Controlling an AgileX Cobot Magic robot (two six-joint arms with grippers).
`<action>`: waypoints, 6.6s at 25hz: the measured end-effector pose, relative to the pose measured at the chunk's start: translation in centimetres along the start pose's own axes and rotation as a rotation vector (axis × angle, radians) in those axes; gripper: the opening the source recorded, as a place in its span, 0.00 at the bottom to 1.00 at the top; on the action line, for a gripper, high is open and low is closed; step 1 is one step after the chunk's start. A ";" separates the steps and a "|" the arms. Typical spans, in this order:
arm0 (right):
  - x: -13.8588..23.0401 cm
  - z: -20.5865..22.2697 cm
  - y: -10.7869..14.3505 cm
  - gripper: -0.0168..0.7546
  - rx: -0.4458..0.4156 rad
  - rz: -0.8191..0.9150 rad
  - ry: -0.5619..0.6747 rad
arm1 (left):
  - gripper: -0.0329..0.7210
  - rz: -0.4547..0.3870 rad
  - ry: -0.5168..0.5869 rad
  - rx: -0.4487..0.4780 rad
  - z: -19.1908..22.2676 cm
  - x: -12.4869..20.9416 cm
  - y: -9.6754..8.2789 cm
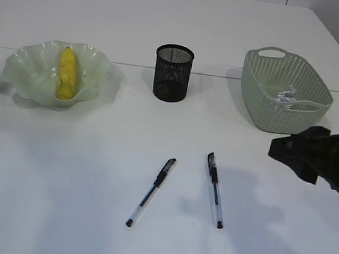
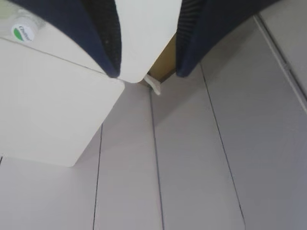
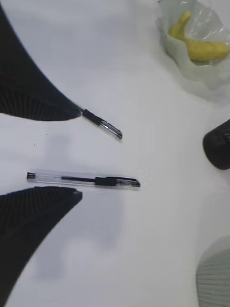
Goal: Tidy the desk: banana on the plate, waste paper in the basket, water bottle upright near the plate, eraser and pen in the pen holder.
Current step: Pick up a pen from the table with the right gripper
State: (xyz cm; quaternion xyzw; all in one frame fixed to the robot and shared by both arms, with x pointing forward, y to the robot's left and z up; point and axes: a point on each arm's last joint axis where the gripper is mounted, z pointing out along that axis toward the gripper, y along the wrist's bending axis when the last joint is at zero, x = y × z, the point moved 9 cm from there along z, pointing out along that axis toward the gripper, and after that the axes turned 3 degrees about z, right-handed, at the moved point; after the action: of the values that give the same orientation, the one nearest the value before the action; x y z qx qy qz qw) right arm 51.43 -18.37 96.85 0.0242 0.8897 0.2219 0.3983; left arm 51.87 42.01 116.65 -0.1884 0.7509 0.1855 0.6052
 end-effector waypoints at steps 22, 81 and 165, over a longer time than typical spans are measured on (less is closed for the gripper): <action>0.5 8.9 -0.1 0.46 0.025 -0.012 0.247 | 0.39 0.115 0.035 0.225 4.8 2.8 -7.5; -2.5 16.4 -1.3 0.46 0.172 -0.161 0.500 | 0.37 0.157 0.099 0.232 5.7 4.7 -8.8; 3.5 20.8 -3.3 0.27 0.378 -0.096 0.707 | 0.37 0.155 0.100 0.232 5.7 4.7 -8.8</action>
State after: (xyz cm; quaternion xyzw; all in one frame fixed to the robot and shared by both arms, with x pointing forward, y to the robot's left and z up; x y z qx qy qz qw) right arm 64.46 -12.78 80.87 -0.0223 0.9971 0.0304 0.0660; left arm 60.20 37.05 110.45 -0.0677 0.8087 0.1341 0.5688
